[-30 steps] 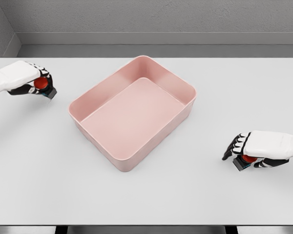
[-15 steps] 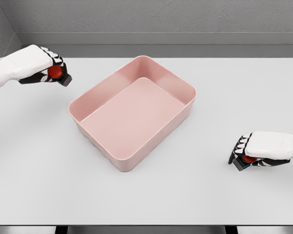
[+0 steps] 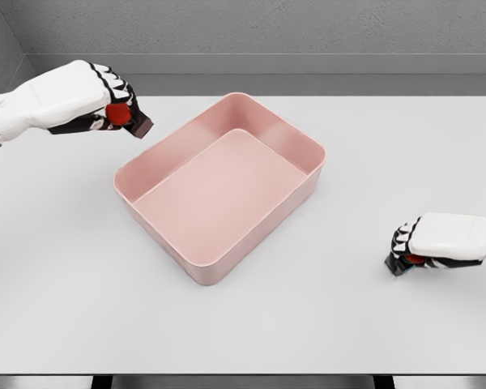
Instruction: Put the industrial switch in the basket with both arms
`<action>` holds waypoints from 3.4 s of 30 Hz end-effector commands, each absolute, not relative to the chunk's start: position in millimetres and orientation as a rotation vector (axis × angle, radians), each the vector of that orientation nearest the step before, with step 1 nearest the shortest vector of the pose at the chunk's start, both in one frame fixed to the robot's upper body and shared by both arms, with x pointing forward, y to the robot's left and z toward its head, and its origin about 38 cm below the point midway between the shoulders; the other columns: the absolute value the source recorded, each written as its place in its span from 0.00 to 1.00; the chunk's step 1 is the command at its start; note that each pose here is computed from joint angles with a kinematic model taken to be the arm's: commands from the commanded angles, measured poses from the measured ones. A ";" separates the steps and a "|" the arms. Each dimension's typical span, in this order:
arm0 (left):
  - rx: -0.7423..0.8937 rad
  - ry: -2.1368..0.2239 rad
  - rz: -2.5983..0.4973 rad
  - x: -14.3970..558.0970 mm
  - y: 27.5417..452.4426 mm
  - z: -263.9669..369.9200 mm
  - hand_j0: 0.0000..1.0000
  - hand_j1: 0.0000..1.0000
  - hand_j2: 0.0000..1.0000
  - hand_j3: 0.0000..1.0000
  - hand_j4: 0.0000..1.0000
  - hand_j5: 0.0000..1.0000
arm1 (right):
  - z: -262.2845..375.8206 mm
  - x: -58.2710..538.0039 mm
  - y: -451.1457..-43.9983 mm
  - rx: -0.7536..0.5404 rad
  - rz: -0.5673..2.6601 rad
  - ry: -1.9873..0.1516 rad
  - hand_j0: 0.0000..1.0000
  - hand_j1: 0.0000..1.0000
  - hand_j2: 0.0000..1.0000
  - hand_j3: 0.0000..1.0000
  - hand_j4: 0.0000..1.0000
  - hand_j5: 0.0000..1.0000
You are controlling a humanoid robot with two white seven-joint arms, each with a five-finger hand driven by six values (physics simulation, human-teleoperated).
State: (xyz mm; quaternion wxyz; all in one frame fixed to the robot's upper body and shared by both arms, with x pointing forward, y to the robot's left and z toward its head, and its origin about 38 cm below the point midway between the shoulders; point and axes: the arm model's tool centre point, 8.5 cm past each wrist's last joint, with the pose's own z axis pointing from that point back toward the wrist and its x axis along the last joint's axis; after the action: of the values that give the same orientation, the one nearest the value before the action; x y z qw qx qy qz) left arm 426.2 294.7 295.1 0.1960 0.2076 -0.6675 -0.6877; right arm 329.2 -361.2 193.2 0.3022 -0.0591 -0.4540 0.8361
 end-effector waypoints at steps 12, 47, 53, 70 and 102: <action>0.396 -1.975 -2.035 393.6 236.6 285.0 0.41 0.41 0.41 0.41 0.41 0.41 | 229.4 350.8 -354.7 -0.265 2.213 -1.299 0.50 0.50 0.50 0.50 0.50 0.50; 0.246 -1.790 -2.133 410.4 201.8 219.2 1.00 1.00 1.00 1.00 1.00 1.00 | 279.2 383.5 -302.7 -0.304 2.215 -1.545 0.49 0.49 0.49 0.49 0.49 0.49; 0.252 -1.798 -2.133 409.2 203.2 223.2 1.00 1.00 1.00 1.00 1.00 1.00 | 289.5 387.7 -293.6 -0.314 2.221 -1.586 0.49 0.49 0.49 0.49 0.49 0.49; 0.380 -1.603 -2.221 375.5 297.1 284.4 1.00 1.00 1.00 1.00 1.00 1.00 | 323.3 399.0 -261.6 -0.334 2.239 -1.720 0.49 0.49 0.49 0.49 0.49 0.49; 0.355 -1.579 -2.228 370.5 298.6 275.4 1.00 1.00 1.00 1.00 1.00 1.00 | 351.0 403.5 -174.7 -0.220 2.320 -1.945 0.50 0.50 0.50 0.50 0.50 0.50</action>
State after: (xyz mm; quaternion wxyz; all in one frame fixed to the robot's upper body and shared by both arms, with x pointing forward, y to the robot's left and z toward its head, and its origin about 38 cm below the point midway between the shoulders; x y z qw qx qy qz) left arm 370.5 298.0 274.5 0.1907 0.1269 -0.5613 -0.7953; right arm 403.8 -181.2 351.8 0.0558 -0.0799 -0.6361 0.7654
